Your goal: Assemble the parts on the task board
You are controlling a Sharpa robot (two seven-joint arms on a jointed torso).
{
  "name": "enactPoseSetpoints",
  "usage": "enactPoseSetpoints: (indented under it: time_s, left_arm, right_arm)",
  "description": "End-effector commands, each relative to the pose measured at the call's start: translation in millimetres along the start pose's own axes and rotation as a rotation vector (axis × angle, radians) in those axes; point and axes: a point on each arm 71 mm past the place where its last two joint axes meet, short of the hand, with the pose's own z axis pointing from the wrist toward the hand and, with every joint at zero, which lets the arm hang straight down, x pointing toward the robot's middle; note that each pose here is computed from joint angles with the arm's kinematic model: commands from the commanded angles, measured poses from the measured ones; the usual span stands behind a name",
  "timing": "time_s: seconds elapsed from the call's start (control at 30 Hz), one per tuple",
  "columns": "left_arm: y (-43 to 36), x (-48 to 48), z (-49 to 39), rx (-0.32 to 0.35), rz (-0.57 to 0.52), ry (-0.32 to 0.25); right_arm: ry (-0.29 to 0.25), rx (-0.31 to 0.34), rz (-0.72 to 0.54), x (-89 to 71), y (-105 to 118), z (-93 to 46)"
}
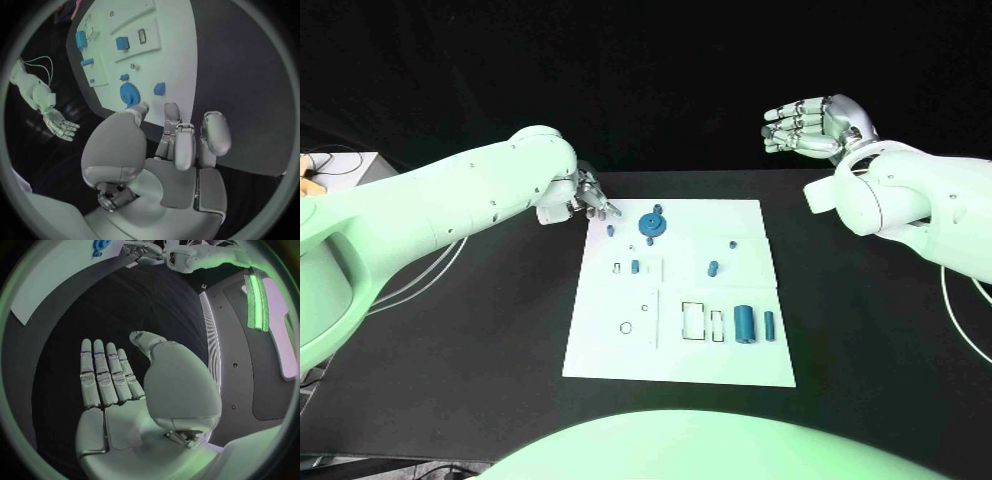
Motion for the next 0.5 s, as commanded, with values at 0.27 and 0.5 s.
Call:
enactPoseSetpoints:
  time_s: [0.27, 0.5]
  left_arm:
    - [1.5, 6.7, 1.5, 0.007, 0.019, 0.079]
    - [1.5, 9.4, 2.0, 0.013, 0.012, 0.096]
  right_arm:
    - [0.016, -0.012, -0.012, 1.3, 0.7, 0.2]
    - [0.016, -0.012, -0.012, 1.4, 0.7, 0.4]
